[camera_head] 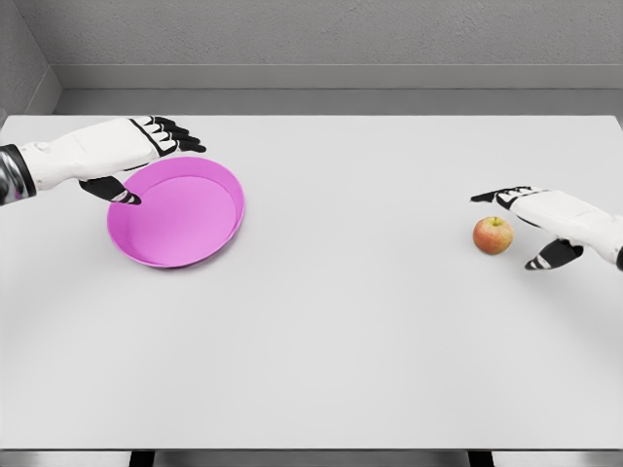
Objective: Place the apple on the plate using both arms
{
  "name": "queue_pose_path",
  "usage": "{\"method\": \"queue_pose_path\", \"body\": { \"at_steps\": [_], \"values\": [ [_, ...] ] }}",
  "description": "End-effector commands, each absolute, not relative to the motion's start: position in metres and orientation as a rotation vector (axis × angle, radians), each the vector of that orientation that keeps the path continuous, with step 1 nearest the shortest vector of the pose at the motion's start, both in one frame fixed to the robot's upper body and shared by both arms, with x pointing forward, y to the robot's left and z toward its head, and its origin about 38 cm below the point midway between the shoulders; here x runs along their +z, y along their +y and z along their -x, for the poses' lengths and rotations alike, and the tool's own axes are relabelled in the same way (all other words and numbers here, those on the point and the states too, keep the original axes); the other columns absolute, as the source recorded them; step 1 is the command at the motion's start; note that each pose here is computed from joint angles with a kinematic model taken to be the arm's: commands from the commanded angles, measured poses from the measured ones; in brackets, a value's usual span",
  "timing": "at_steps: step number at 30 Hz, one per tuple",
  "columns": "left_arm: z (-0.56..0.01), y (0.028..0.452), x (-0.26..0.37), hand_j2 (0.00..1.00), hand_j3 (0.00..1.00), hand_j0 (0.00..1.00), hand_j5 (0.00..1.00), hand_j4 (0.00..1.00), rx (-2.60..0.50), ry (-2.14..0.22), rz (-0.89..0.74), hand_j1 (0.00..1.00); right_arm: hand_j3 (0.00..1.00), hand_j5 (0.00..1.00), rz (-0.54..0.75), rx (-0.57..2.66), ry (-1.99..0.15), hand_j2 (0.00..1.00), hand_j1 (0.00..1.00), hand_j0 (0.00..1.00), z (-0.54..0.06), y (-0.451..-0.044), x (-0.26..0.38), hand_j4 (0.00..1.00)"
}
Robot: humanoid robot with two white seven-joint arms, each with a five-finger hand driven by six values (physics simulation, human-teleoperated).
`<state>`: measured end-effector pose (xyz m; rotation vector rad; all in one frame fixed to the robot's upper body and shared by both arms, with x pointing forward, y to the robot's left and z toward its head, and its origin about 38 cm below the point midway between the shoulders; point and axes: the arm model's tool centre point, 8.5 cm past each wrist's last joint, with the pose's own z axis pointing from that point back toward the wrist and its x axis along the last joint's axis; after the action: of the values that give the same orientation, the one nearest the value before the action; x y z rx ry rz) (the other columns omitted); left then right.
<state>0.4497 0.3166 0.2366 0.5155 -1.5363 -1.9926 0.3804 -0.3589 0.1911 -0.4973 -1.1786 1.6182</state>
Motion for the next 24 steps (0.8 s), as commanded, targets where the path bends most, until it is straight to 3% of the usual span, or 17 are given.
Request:
{"method": "queue_pose_path", "body": {
  "at_steps": [1, 10, 24],
  "values": [
    [-0.45, 0.316, 0.237, 1.0, 1.0, 1.0, 1.0, 1.0, -1.988, -1.54, -0.515, 1.0, 1.0, 1.0, 0.469, 1.62, -1.094, 1.0, 1.0, 1.0, -0.38, -0.365, 0.182, 1.0],
    [-0.451, 0.316, 0.236, 1.0, 1.0, 1.0, 1.0, 1.0, -1.989, -1.537, -0.516, 1.0, 1.0, 1.0, 0.428, 1.636, -1.042, 1.0, 1.0, 1.0, -0.415, -0.354, 0.179, 1.0],
    [-0.451, 0.317, 0.235, 1.0, 1.0, 1.0, 1.0, 1.0, -1.988, -1.534, -0.516, 1.0, 1.0, 1.0, 0.396, 1.647, -1.012, 1.0, 1.0, 1.0, -0.414, -0.35, 0.164, 1.0]
  ]
}}
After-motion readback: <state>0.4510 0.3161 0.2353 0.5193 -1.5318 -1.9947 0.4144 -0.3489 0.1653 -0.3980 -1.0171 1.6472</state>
